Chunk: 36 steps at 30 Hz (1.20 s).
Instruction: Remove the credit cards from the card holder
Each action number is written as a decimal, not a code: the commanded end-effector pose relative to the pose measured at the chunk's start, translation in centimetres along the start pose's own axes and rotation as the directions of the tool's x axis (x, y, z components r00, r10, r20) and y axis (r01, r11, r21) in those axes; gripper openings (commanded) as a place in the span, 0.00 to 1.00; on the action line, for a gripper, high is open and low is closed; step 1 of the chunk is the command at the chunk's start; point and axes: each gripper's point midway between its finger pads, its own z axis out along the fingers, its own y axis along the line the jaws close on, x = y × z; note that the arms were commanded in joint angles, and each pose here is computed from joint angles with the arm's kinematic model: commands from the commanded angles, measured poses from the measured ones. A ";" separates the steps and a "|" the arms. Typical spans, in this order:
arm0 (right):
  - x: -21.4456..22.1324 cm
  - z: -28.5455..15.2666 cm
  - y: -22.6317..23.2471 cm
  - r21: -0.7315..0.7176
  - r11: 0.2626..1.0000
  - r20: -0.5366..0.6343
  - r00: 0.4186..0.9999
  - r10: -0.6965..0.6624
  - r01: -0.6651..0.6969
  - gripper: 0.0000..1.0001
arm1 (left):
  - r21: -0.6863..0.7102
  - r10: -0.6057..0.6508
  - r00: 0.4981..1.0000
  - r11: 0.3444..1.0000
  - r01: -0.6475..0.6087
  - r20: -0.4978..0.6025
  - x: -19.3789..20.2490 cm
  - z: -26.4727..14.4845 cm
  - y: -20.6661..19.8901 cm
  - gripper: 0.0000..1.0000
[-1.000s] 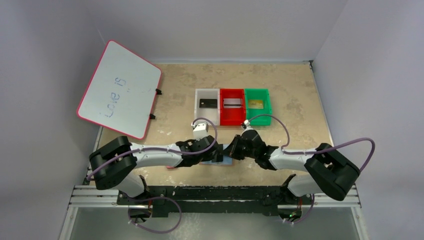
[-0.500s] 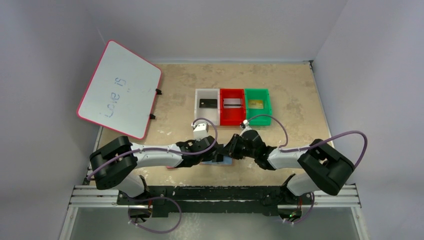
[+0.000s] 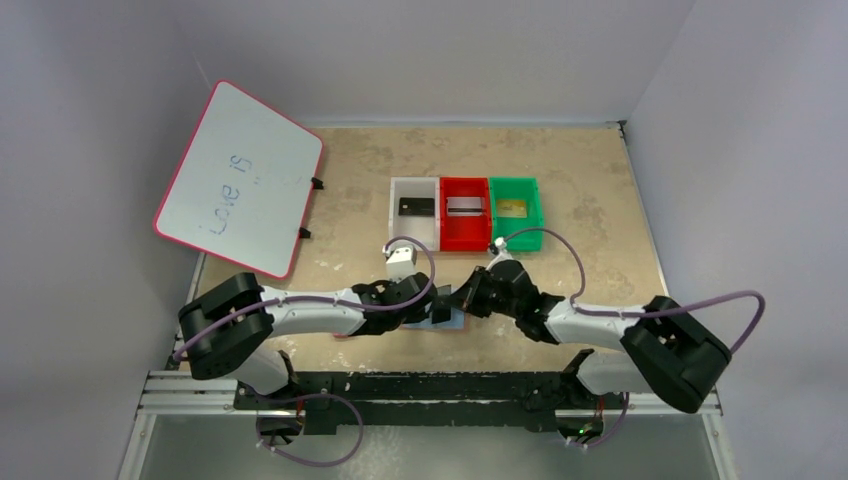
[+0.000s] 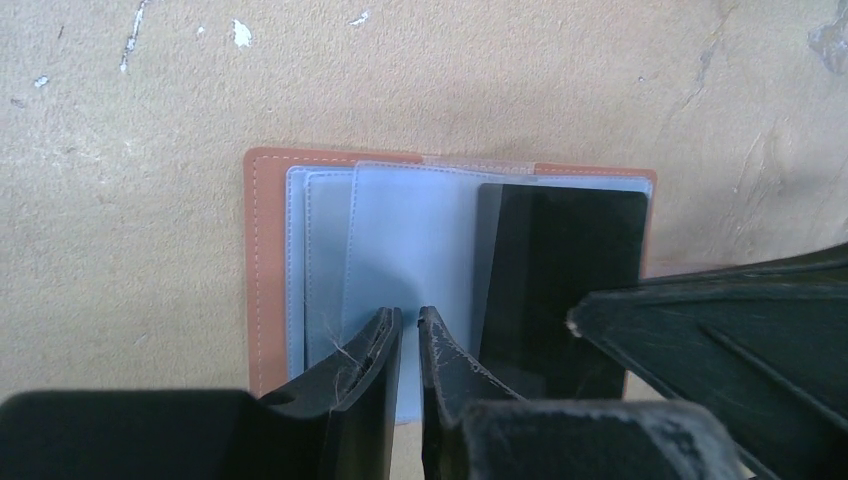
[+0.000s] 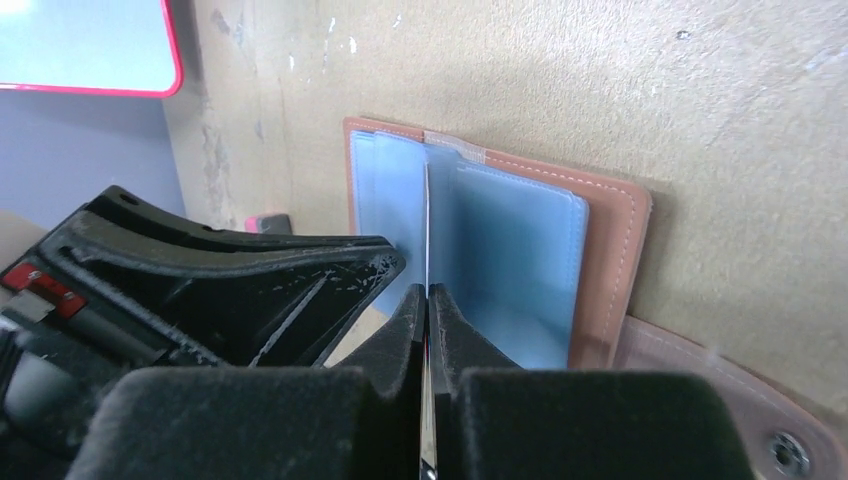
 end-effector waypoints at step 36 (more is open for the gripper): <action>-11.6 -9.4 11.0 -0.008 0.821 0.517 0.705 -0.485 0.570 0.00 | -0.432 0.115 0.874 0.894 0.116 0.472 -19.8 -16.2 13.0 0.69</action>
